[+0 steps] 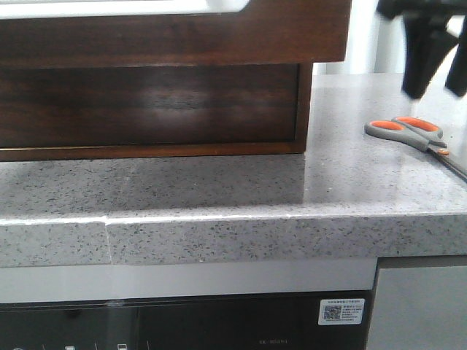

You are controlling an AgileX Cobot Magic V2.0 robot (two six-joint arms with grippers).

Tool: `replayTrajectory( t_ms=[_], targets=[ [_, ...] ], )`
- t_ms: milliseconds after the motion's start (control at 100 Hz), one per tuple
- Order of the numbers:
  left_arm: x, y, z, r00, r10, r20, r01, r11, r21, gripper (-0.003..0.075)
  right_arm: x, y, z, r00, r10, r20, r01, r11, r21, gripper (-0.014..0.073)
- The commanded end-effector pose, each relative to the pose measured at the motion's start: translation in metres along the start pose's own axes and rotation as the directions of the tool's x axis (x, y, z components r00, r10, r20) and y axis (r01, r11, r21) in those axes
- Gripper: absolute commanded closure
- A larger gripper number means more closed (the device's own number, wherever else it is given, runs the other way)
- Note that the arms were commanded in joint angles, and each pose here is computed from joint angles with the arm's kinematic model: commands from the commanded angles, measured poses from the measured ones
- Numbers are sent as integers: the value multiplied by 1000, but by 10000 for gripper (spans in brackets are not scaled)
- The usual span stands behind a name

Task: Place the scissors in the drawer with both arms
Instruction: 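Lower the right gripper over the orange-handled scissors and grasp them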

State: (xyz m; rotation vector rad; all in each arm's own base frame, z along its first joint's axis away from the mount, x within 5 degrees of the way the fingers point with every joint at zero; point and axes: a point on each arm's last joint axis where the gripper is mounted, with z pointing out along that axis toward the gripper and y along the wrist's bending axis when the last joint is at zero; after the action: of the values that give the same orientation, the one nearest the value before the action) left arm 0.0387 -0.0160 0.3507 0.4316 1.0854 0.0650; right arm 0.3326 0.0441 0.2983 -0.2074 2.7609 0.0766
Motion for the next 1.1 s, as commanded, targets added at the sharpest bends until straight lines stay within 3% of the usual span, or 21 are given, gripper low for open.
replayTrajectory(
  t_ms=[0,160,330,760,1090],
  targets=[
    [-13,3,2,997,-27,69,27,1000,4,717,-9,-2,-10,999,-2,41,1,1000,28,290],
    [-14,3,2,997,-27,72,27,1000,5,717,-10,-11,-1,1000,28,13,-29,997,77,290],
    [-14,3,2,997,-27,74,27,1000,5,717,-11,-11,0,999,27,30,-29,997,76,290],
    [-14,3,2,997,-27,74,27,1000,5,716,-14,-12,36,997,34,-68,-30,997,71,291],
    [-14,3,2,997,-27,74,27,1000,5,717,-10,-12,40,993,38,-115,-31,997,69,292]
  ],
)
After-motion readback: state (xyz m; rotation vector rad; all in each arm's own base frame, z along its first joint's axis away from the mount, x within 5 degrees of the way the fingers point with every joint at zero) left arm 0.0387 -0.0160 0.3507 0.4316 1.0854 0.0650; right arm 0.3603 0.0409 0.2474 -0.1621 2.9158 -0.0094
